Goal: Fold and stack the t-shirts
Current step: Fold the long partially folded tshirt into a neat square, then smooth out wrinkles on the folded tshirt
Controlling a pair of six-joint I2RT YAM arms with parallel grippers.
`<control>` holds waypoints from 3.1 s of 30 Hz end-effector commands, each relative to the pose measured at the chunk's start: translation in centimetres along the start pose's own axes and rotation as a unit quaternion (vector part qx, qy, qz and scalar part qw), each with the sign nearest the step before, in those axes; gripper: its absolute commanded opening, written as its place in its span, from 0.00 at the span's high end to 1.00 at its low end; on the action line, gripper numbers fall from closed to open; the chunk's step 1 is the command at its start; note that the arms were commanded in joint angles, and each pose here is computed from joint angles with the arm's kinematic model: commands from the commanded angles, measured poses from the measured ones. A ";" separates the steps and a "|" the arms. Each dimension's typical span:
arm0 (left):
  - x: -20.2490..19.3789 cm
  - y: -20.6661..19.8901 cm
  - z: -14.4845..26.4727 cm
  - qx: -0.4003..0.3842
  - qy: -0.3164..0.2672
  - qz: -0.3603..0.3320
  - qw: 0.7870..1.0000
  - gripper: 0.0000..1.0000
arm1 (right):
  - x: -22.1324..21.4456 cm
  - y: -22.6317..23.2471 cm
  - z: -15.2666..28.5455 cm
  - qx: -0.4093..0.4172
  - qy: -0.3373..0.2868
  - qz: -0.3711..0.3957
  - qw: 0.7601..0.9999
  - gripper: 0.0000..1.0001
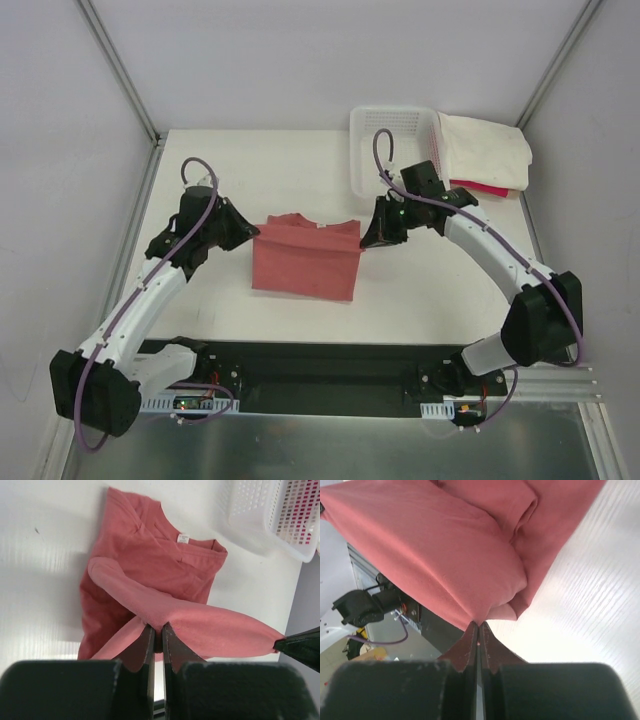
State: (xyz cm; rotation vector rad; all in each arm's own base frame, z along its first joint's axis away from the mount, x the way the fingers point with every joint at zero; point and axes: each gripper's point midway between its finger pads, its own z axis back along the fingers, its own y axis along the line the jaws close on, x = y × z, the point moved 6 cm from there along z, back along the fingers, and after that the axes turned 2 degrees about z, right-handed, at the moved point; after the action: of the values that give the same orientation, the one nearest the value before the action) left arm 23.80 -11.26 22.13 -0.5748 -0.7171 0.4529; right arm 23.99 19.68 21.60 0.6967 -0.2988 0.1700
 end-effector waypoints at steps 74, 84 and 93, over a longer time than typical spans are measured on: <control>-7.4 5.6 -10.0 -0.007 0.219 -0.013 0.976 0.01 | 13.5 -2.0 -19.2 -0.157 -0.051 0.072 0.984 0.03; -9.7 5.3 -7.7 -0.035 0.245 -0.010 0.969 0.01 | 13.5 0.1 -17.1 -0.140 -0.054 0.128 0.980 0.03; -8.5 2.4 -2.2 -0.089 0.164 -0.040 0.982 0.01 | 10.8 6.1 -8.7 -0.133 -0.109 0.240 0.956 0.03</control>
State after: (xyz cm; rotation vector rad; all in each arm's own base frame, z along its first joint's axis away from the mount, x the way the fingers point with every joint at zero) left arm 20.62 -15.72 12.64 -0.7531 -0.3824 0.1976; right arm 37.58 31.91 13.49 0.3595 -0.4935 0.4084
